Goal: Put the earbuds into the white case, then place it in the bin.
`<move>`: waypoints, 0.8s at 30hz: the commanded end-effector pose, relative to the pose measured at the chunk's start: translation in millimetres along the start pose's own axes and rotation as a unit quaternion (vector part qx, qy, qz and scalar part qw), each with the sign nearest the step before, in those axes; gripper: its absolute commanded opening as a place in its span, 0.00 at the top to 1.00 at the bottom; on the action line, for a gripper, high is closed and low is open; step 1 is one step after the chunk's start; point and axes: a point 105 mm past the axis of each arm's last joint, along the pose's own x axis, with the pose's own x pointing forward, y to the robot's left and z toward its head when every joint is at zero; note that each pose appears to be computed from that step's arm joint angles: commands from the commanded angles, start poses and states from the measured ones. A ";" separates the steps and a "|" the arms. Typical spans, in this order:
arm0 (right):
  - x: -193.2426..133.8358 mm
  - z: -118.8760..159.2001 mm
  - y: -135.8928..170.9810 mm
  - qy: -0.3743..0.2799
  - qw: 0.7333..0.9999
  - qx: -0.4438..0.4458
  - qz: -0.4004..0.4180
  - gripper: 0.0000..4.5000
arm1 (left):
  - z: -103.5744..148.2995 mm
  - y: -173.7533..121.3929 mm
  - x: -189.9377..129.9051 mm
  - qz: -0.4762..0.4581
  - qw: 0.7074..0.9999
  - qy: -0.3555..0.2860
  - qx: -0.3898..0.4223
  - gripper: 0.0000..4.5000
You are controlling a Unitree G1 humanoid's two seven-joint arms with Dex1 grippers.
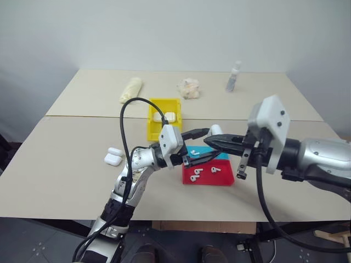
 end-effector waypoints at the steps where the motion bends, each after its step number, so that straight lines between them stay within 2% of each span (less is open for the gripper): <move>1: -5.6 12.5 -0.3 -0.021 0.999 -0.025 -0.009 1.00 | 15.7 0.5 1.8 -0.003 0.999 -0.030 0.022 0.39; 9: -14.0 14.1 -7.0 -0.030 0.999 -0.006 -0.030 1.00 | 19.5 8.7 -4.8 0.024 0.999 -0.040 0.025 0.39; 14: -35.3 49.9 -8.7 -0.147 0.989 0.018 -0.028 1.00 | 14.3 14.7 -13.5 0.045 0.998 -0.025 0.032 0.39; 18: -43.9 45.4 -16.5 -0.144 0.988 0.028 -0.058 1.00 | 13.8 24.9 -22.8 0.086 0.995 -0.017 0.044 0.39; 21: -43.4 33.4 -19.9 -0.124 0.989 0.038 -0.076 1.00 | 17.1 57.5 -26.7 0.198 0.976 -0.011 0.093 0.39; 24: -42.7 27.9 -19.6 -0.123 0.988 0.049 -0.081 1.00 | 30.6 110.7 -29.5 0.348 0.928 -0.014 0.136 0.39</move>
